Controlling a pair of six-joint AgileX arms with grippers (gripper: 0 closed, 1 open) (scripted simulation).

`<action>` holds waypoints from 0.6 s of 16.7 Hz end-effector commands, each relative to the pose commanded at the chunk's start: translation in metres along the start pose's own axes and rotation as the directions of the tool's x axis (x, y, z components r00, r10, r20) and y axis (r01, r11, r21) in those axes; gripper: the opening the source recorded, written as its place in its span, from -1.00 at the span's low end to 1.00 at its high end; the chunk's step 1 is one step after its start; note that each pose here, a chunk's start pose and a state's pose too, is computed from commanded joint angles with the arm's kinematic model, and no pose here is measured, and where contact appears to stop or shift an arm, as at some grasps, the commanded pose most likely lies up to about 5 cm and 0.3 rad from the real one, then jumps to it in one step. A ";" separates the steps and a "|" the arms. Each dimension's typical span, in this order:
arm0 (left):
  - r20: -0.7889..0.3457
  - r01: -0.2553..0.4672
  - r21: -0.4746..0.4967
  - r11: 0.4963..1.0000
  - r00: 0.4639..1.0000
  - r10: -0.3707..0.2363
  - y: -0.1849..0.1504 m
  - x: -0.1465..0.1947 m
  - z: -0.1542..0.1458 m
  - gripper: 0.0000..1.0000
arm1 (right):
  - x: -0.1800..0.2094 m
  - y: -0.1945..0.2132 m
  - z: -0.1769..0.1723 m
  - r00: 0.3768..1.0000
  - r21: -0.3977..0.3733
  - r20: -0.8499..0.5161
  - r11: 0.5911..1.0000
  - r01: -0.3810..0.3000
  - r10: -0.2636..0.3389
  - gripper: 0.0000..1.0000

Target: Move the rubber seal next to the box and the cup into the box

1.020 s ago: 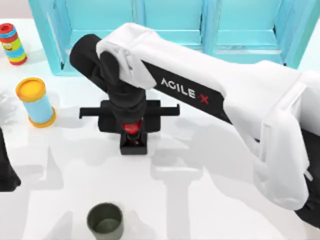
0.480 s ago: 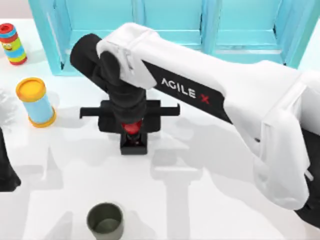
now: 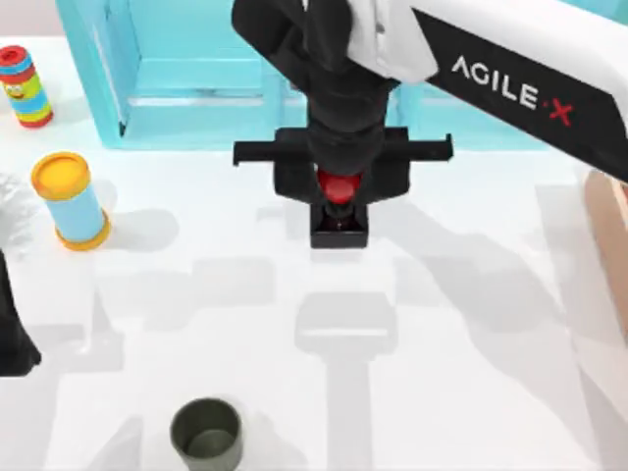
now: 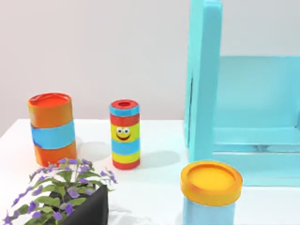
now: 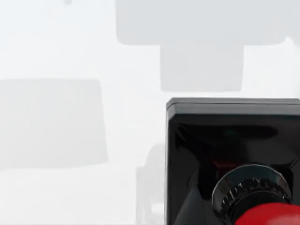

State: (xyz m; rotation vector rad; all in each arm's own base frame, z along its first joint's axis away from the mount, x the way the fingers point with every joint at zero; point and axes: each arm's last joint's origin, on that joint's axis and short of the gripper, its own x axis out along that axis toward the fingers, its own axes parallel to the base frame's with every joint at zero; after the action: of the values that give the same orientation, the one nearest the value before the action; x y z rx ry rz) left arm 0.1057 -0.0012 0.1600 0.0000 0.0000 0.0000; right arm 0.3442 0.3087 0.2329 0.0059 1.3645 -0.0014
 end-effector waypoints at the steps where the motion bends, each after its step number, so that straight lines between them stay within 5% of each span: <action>1: 0.000 0.000 0.000 1.000 1.000 0.000 0.000 0.000 0.000 1.00 | -0.007 -0.010 0.000 1.000 0.001 -0.003 1.000 0.001 -0.001 -1.00; 10: 0.000 0.000 0.000 1.000 1.000 0.000 0.000 0.000 0.000 1.00 | -0.020 -0.027 -0.001 1.000 -0.003 0.003 1.000 -0.002 0.002 -1.00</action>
State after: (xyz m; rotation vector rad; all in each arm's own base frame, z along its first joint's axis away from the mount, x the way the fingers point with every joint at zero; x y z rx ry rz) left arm 0.1057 -0.0012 0.1600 0.0000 0.0000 0.0000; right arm 0.3391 0.2813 0.2524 0.0046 1.3615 0.0023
